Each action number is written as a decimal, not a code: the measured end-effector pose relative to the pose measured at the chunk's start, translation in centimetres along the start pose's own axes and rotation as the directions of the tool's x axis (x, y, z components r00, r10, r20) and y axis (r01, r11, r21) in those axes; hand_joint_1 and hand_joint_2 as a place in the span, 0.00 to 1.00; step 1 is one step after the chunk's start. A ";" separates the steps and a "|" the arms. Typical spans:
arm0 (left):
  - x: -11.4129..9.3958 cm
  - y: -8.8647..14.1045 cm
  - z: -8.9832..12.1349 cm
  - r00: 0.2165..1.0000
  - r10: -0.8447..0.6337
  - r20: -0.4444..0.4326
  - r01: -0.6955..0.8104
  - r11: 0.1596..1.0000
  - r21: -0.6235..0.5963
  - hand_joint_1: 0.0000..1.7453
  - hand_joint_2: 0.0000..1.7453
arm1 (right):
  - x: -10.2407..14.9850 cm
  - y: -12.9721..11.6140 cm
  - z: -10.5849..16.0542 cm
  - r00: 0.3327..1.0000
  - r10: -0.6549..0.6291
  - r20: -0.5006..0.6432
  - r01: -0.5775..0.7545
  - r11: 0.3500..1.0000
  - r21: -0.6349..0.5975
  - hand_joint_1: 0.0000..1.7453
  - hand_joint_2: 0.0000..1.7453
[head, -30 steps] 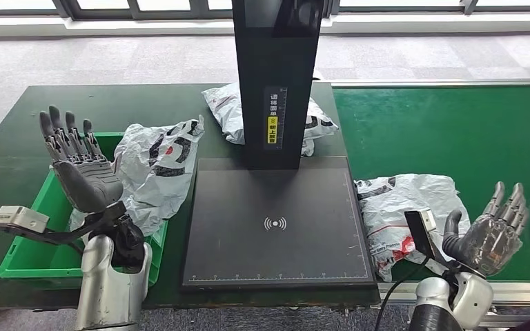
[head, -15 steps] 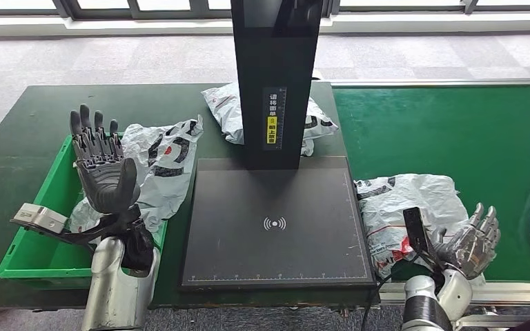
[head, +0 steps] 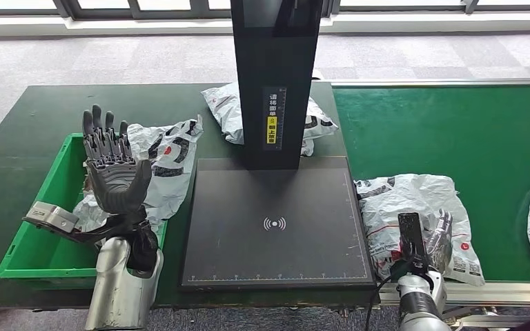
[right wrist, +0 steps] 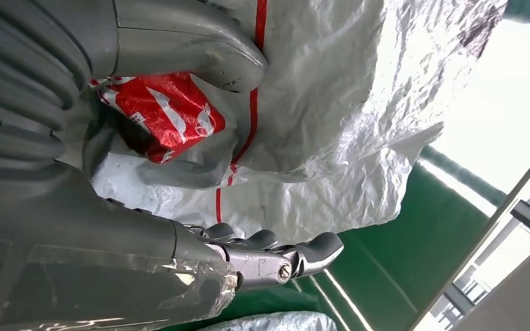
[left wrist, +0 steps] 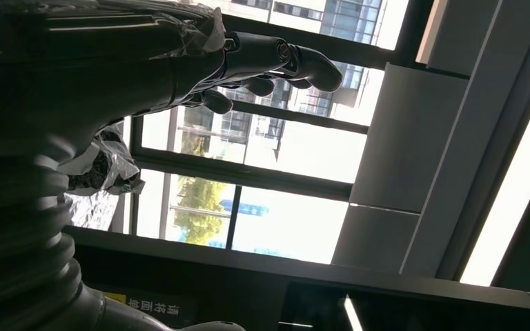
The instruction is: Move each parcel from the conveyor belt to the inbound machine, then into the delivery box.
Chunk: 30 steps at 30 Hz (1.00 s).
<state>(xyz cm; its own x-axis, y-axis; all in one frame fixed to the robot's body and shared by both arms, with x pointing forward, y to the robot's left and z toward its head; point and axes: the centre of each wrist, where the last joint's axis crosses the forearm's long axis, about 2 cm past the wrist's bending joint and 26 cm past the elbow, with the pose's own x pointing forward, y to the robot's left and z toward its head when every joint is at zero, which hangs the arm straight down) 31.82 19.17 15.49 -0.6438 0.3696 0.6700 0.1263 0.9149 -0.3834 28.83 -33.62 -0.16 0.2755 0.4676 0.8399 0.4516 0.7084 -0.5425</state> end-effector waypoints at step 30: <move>-0.8 -0.1 0.7 0.998 -0.052 -0.040 0.050 0.997 -0.052 0.00 1.00 | 1.4 1.9 -0.6 0.944 0.245 -0.220 -0.142 0.906 0.399 0.19 1.00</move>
<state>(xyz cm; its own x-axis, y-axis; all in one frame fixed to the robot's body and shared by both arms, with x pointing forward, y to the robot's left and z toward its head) 31.81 18.65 14.54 -0.6190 0.3274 0.7139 0.1330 0.9395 -0.3156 30.55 -31.91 0.00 0.5577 0.4983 0.6638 0.0318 0.7863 -0.6170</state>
